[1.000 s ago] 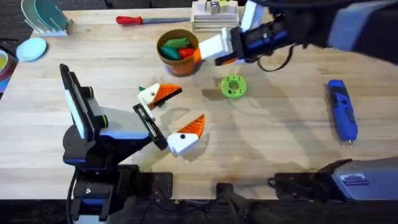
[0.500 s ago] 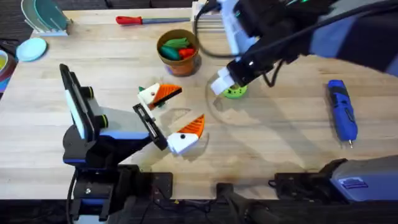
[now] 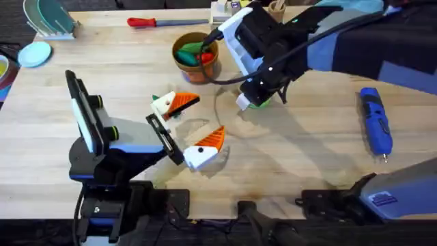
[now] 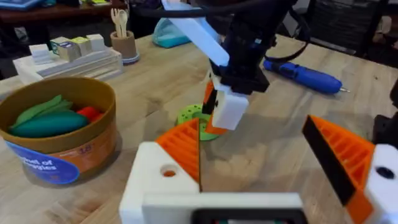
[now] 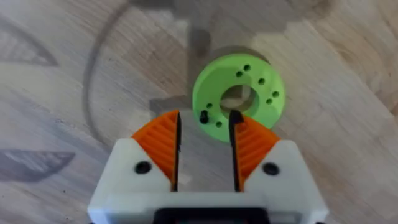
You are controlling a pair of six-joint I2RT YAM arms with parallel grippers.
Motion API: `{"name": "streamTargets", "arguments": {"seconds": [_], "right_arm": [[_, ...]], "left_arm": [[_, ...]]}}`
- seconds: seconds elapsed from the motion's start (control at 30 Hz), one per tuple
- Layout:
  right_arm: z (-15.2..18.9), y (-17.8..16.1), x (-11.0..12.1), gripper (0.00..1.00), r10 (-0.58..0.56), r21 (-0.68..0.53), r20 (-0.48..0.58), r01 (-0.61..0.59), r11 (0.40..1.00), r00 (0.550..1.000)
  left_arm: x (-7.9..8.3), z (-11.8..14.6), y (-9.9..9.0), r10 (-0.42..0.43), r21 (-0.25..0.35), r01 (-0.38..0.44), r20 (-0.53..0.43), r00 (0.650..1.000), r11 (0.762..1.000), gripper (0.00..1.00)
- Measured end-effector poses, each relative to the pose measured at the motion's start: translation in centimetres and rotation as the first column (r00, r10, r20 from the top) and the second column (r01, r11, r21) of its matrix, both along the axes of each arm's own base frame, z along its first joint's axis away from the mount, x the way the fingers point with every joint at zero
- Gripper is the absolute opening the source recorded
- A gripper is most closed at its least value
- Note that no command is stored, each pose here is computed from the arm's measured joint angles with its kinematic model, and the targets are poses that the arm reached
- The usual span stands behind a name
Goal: Pick up the gripper from the table and insert it into the empty holder that is missing its gripper. Then pick up a screw, insert it into the mounting hole, and use the screwdriver to tighten it. Finally, clean up the table by picking up the vegetable and placing it into the bucket.
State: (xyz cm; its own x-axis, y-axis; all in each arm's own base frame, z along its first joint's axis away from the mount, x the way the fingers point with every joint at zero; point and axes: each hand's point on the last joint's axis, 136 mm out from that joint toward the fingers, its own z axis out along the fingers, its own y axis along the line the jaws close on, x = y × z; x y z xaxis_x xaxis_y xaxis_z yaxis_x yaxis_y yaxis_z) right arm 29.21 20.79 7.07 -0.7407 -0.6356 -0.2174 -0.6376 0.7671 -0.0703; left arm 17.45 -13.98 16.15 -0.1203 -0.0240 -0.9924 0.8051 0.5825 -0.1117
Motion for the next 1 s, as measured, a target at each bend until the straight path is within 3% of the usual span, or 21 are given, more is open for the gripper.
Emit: {"name": "streamTargets", "arguments": {"seconds": [0.3, 0.53, 0.8, 1.0], "right_arm": [[-0.7, 0.2, -0.2, 0.275, 0.012, -0.013, -0.013, -0.012, 1.0, 1.0], [-1.3, 0.2, -0.2, 0.243, 0.012, -0.023, -0.026, -0.013, 1.0, 1.0], [-1.3, 0.2, -0.2, 0.016, 0.013, -0.023, -0.025, -0.014, 1.0, 1.0], [-1.3, 0.2, -0.1, 0.007, 0.015, -0.024, -0.02, -0.015, 1.0, 1.0]], "left_arm": [[0.0, 0.0, 0.0, 0.0, 0.0, 0.0, 0.0, 1.0, 1.0, 0.993], [0.0, 0.0, 0.0, 0.0, 0.0, 0.0, 0.0, 1.0, 1.0, 0.993], [0.0, 0.0, 0.0, 0.0, 0.0, 0.0, 0.0, 1.0, 1.0, 0.993], [0.0, 0.0, 0.0, 0.0, 0.0, 0.0, 0.0, 1.0, 1.0, 0.993]]}}
